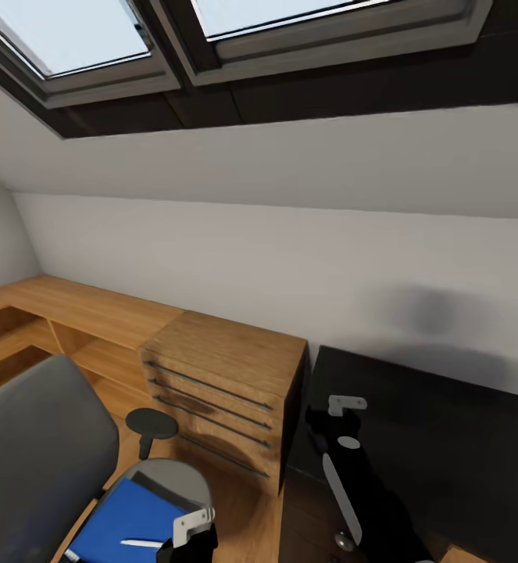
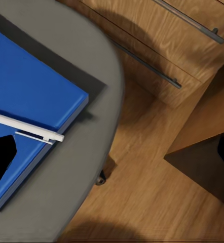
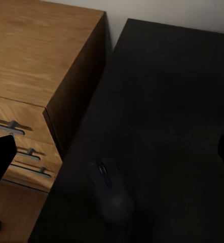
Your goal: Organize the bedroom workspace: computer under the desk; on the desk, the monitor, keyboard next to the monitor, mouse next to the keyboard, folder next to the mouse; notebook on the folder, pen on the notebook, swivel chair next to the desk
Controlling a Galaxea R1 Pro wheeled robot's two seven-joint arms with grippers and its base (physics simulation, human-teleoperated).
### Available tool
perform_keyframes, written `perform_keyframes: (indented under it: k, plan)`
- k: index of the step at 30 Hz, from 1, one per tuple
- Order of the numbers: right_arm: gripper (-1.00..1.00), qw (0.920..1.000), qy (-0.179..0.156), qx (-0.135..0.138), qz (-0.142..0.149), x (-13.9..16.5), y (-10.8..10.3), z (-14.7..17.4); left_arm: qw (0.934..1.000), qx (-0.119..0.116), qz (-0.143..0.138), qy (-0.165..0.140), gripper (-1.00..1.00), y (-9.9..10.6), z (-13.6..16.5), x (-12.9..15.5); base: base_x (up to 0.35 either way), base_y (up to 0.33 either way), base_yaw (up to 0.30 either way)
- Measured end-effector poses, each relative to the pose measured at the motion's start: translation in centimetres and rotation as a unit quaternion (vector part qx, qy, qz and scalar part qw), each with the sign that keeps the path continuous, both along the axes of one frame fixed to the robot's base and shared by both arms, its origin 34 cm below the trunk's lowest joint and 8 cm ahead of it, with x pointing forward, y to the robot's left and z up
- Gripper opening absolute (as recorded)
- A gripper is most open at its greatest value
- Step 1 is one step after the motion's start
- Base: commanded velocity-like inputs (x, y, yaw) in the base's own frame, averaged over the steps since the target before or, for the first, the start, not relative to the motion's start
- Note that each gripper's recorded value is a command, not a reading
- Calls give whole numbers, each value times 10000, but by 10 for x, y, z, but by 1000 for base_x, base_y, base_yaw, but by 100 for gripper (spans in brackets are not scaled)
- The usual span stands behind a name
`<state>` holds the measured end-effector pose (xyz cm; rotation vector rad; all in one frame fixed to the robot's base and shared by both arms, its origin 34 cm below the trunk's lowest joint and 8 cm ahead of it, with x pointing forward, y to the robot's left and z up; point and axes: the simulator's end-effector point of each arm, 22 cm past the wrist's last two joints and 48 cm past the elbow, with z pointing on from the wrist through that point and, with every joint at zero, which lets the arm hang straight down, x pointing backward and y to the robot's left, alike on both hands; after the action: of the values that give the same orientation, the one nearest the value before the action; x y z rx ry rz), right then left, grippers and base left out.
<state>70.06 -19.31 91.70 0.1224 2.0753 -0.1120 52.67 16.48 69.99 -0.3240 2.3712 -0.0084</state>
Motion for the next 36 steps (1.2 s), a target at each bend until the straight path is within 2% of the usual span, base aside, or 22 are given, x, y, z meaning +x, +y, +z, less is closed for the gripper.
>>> perform_keyframes:
  k: [36]
  plan:
    - [100, 10000, -40, -8, -12, 1, -1, 1, 10000, -15, -4, 7, 100, -3, 0, 0, -335, 0, 0]
